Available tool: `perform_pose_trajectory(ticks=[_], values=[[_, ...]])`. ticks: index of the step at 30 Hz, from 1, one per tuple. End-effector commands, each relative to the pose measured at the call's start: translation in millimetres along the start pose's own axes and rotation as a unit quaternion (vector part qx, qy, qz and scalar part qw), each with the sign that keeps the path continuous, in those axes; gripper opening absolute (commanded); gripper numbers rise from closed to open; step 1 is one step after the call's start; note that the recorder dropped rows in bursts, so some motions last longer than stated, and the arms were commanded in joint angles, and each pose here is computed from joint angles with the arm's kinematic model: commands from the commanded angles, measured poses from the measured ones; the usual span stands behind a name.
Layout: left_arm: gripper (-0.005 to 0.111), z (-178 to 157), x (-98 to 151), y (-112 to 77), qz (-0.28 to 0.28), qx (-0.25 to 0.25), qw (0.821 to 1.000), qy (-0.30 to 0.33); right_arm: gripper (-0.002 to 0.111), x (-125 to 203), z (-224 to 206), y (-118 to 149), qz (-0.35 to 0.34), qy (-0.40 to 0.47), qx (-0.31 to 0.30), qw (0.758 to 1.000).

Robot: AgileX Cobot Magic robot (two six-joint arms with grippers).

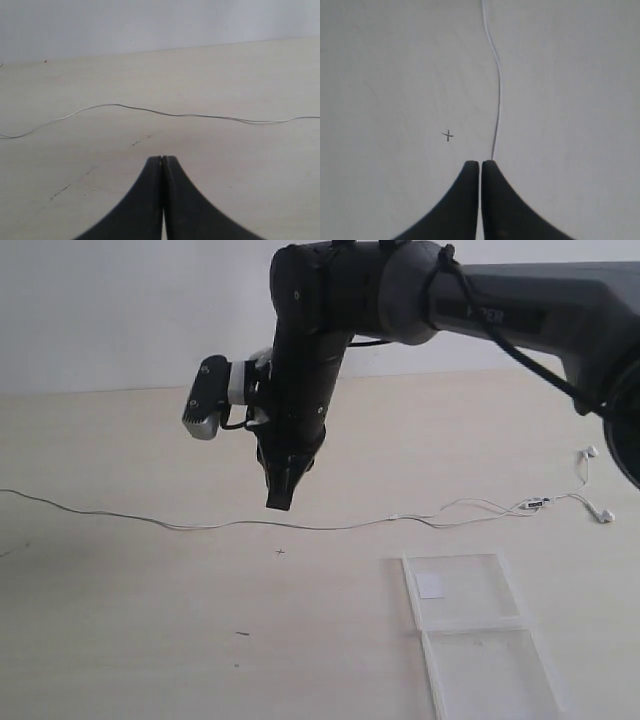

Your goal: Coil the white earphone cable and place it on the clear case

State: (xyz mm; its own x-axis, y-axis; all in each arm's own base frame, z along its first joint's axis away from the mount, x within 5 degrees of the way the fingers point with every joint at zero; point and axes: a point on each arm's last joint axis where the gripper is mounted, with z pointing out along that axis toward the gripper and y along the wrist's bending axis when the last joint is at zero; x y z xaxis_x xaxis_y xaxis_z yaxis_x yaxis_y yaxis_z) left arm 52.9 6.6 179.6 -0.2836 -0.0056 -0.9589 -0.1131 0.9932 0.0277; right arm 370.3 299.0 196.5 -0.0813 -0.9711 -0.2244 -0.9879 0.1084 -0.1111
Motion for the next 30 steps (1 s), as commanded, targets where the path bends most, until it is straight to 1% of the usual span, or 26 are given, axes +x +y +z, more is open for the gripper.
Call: perform_pose_trajectory(ticks=[1,3,5,8,14,20,30], values=[[0.000,-0.5,-1.4,-0.3,-0.003,0.002,1.000,-0.008,0.017,-0.9,17.6,-0.3,0.009,0.000,-0.014,1.000],[0.000,-0.5,-1.4,-0.3,-0.003,0.002,1.000,-0.008,0.024,-1.5,24.7,-2.0,0.016,-0.004,-0.009,1.000],[0.000,-0.5,-1.4,-0.3,-0.003,0.002,1.000,-0.008,0.027,-2.7,29.5,-3.8,0.039,-0.012,-0.002,0.999],[0.000,-0.5,-1.4,-0.3,-0.003,0.002,1.000,-0.008,0.027,-3.4,37.6,-5.8,0.053,-0.017,0.005,0.998],[0.000,-0.5,-1.4,-0.3,-0.003,0.002,1.000,-0.008,0.028,-2.4,52.7,-7.0,0.055,-0.017,0.006,0.998],[0.000,-0.5,-1.4,-0.3,-0.003,0.002,1.000,-0.008,0.045,-5.7,58.1,-9.8,0.061,-0.038,0.019,0.997],[0.000,-0.5,-1.4,-0.3,-0.003,0.002,1.000,-0.008,0.046,-9.3,60.7,-10.6,0.074,-0.060,0.020,0.995]])
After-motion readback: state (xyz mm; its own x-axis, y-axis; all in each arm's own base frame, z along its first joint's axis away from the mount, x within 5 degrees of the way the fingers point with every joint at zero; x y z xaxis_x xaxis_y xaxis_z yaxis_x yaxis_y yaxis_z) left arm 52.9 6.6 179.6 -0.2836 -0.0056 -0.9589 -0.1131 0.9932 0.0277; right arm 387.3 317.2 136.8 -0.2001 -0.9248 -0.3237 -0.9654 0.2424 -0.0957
